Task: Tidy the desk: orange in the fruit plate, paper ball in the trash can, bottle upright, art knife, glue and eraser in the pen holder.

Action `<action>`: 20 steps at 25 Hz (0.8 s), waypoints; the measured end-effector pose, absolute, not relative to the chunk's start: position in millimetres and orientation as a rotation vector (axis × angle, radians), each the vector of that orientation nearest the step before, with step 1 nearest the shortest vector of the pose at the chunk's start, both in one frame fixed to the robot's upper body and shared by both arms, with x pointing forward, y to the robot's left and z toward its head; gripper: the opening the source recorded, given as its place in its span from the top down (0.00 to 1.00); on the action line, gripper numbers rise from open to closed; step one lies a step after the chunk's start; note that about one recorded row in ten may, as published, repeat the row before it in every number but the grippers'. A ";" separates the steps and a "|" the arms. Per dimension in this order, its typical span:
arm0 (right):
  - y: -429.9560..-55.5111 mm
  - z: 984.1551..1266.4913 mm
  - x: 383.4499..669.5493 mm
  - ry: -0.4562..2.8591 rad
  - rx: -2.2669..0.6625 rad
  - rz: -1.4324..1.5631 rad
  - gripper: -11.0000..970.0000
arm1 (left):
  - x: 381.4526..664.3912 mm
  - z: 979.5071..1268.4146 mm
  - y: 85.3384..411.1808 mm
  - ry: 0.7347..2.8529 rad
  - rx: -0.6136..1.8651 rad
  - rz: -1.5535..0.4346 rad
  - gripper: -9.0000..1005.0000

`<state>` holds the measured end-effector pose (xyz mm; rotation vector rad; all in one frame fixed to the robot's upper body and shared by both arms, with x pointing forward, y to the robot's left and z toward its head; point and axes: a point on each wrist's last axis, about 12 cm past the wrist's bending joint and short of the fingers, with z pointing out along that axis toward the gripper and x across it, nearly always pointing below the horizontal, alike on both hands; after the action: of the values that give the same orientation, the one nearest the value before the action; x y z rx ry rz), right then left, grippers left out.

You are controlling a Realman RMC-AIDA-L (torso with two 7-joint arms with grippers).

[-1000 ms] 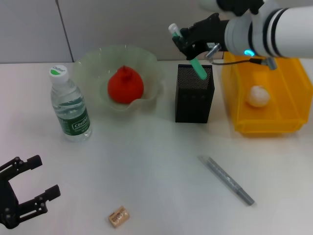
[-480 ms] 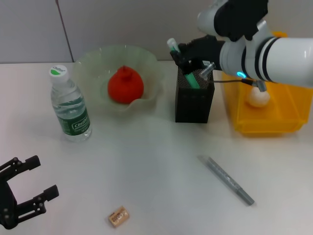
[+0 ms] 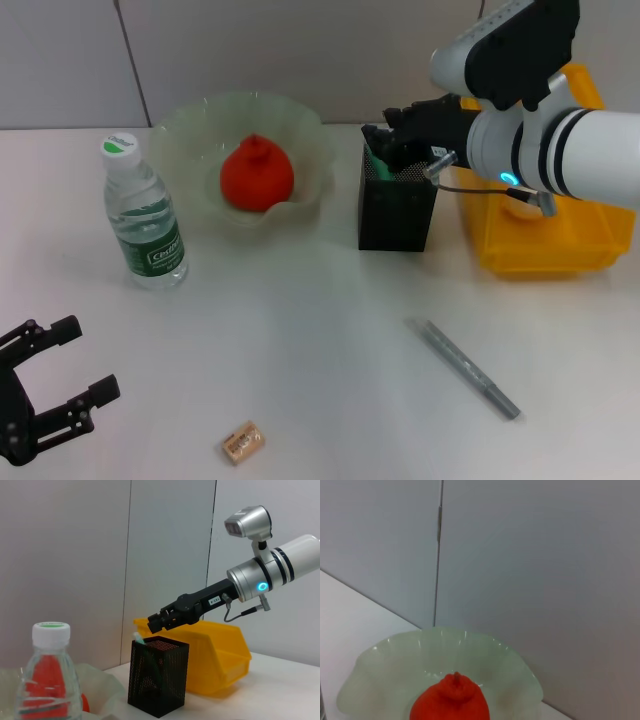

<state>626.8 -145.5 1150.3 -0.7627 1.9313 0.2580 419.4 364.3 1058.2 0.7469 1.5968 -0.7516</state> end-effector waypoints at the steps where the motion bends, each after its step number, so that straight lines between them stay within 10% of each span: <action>1: -146.0 1149.9 626.6 1.933 -0.762 0.258 0.69 | 419.5 1058.2 364.3 1.597 0.747 -0.751 0.19; 20: -174.2 1210.8 564.8 1.904 -1.018 0.491 0.33 | 431.7 1103.4 389.6 1.756 0.811 -0.741 0.19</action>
<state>564.8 -174.2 1210.8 -1.0177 1.9037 0.4914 431.7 389.6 1103.4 0.8109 1.7561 -0.7408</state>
